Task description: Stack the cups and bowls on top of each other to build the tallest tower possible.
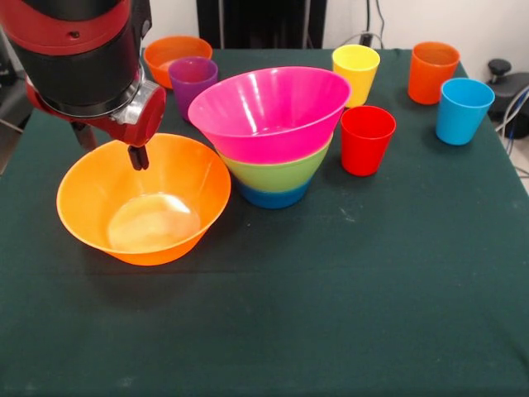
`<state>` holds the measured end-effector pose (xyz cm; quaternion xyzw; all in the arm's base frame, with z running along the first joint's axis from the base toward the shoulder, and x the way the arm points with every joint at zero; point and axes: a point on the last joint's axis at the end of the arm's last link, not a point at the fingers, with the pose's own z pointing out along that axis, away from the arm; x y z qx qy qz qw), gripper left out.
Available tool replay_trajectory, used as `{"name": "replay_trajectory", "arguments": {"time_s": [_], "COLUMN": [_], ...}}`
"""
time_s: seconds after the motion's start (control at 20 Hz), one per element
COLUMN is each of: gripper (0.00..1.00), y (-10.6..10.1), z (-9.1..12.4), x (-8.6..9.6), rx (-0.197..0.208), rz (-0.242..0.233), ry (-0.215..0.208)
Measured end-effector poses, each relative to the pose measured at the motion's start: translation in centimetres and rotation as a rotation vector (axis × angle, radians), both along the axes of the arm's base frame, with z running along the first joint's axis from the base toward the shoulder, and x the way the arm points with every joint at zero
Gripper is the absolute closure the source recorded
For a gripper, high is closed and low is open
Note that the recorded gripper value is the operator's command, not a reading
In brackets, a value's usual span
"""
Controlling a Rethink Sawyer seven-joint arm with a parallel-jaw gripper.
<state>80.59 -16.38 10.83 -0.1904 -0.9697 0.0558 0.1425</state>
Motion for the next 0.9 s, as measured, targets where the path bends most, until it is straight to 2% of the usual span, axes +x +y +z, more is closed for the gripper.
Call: {"name": "replay_trajectory", "arguments": {"time_s": [0.6,0.9], "gripper": [0.00,0.00], "y": [-1.2,-2.1], "z": [-1.2,-2.6], "x": [-1.3,-1.9], "rx": [-0.019,-0.014], "rz": [0.005,-0.008], "ry": [-0.077,-0.063]}}
